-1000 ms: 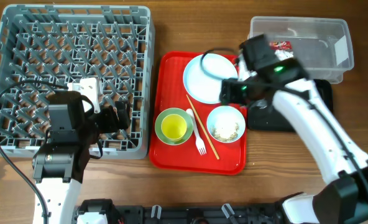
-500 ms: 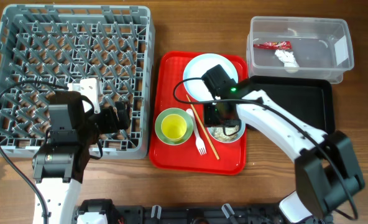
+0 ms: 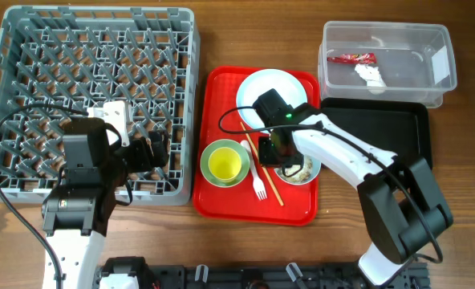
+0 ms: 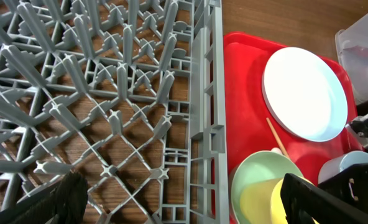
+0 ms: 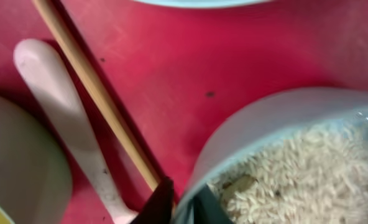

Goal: Sort waste into correct bins and load items into the dishwasher rack
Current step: 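Grasp the blue bowl of rice with the right gripper, then tip the blue bowl over the black tray to empty the rice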

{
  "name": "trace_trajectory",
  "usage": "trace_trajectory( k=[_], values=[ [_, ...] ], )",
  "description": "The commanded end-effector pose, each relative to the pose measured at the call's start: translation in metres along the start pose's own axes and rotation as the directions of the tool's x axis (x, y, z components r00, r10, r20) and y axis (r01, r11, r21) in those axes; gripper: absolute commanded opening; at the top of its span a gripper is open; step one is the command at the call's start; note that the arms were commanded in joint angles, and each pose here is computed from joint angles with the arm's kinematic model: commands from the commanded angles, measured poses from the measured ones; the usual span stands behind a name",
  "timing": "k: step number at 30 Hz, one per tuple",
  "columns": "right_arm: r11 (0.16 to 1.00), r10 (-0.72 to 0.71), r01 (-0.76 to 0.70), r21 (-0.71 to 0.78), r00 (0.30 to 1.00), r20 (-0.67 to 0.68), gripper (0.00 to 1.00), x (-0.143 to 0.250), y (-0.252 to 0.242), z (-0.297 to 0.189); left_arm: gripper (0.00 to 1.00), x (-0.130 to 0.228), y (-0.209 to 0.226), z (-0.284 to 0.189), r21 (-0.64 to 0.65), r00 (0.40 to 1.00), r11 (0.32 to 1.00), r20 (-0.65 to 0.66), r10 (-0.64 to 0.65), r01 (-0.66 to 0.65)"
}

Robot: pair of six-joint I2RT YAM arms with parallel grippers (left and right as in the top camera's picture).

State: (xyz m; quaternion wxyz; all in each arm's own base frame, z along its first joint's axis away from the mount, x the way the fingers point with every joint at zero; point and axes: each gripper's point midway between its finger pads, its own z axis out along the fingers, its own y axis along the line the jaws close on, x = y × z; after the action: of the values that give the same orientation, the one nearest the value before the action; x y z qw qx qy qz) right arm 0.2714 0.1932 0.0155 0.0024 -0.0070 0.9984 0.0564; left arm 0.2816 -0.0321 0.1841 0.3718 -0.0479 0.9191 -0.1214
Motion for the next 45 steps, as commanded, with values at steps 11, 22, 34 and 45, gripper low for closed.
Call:
trace_trajectory(
  k=[11,22,34,45],
  values=[
    [0.999,-0.034,0.034,-0.001,0.992,0.121,0.04,-0.030,0.013,-0.061,1.00,-0.006,-0.004,-0.003,0.017,1.000,1.000,0.015,-0.005,0.004],
    [0.979,0.141,-0.095,-0.181,0.956,0.258,0.04,-0.073,-0.019,-0.133,1.00,-0.007,-0.004,-0.003,0.017,1.000,1.000,0.016,-0.005,0.004],
    [0.861,0.235,-0.129,-0.493,0.959,0.159,0.04,-0.083,-0.082,-0.131,1.00,-0.007,-0.004,-0.003,0.017,1.000,1.000,0.016,-0.005,0.004],
    [0.602,0.420,-0.202,-0.772,0.903,0.091,0.04,-0.078,-0.133,-0.129,1.00,-0.007,-0.004,-0.003,0.017,1.000,1.000,0.016,-0.005,0.004]
  ],
)
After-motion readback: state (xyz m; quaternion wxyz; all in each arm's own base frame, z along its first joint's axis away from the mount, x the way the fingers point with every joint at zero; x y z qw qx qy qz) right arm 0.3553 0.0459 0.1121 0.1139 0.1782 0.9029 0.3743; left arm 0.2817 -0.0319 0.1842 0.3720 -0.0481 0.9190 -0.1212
